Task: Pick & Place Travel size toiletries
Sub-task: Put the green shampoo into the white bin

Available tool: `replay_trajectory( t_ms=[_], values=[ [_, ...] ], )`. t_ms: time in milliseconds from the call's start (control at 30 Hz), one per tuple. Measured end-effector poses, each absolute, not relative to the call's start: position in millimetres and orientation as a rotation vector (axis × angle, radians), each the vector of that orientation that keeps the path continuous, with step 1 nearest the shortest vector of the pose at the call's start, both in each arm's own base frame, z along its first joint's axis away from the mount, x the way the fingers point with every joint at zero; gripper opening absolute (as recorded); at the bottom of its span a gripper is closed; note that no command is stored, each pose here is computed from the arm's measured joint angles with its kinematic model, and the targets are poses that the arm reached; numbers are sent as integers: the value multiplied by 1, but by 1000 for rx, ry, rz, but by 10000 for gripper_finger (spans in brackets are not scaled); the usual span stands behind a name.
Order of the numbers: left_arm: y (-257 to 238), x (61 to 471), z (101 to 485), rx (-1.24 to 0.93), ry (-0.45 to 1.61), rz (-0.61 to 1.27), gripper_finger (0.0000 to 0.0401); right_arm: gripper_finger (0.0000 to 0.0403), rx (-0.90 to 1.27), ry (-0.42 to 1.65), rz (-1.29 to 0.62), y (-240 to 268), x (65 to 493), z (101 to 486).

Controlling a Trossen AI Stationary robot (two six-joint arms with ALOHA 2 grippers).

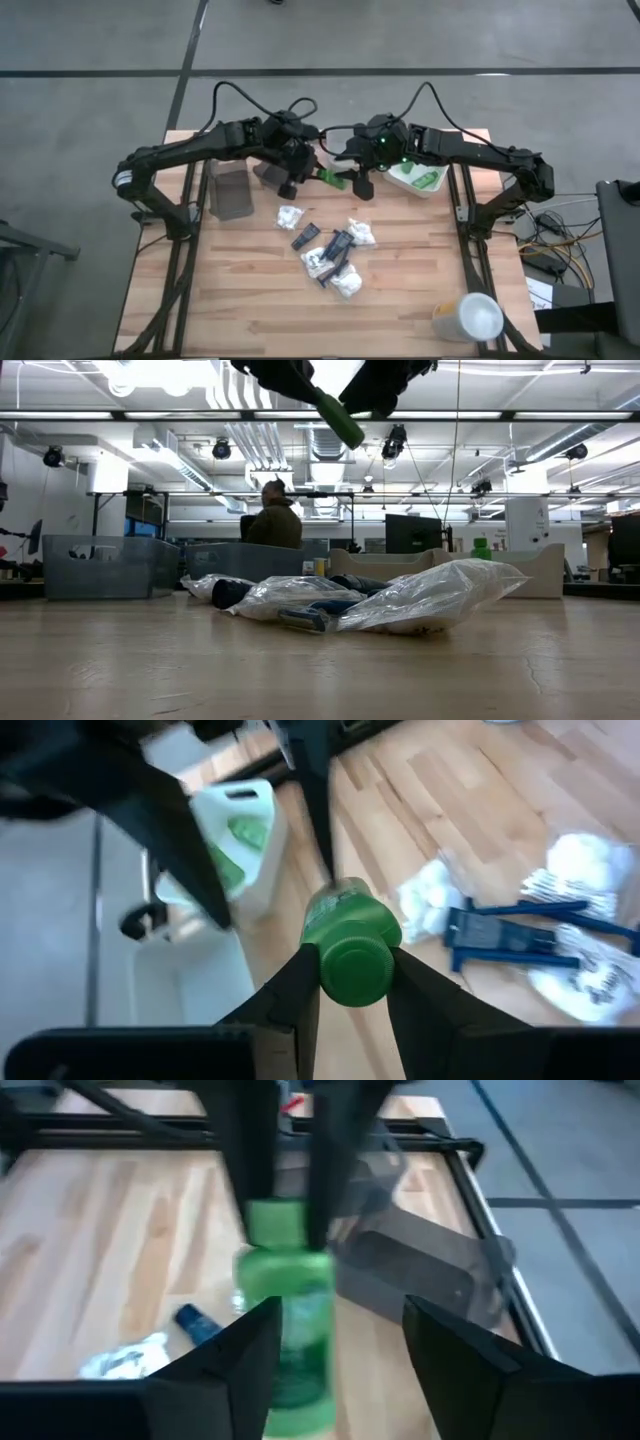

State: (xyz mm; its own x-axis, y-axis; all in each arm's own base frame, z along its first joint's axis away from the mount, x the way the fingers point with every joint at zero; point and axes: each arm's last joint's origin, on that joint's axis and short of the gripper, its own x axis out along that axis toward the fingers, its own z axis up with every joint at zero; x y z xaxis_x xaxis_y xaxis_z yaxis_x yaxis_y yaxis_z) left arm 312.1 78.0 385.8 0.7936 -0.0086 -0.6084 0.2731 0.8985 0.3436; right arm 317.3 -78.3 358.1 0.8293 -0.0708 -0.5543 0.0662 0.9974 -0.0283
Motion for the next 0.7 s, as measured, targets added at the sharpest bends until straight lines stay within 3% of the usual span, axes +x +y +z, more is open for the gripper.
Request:
replay_trajectory(
  t_ms=[400,567,700],
  values=[
    [97,306,384,-52,683,166,99,296,-51,519,-170,-84,320,365],
    [104,305,386,-300,637,313,99,302,-69,493,-261,-90,333,359],
    [107,304,386,-350,624,357,99,289,-65,516,-259,-93,346,345]
  ],
)
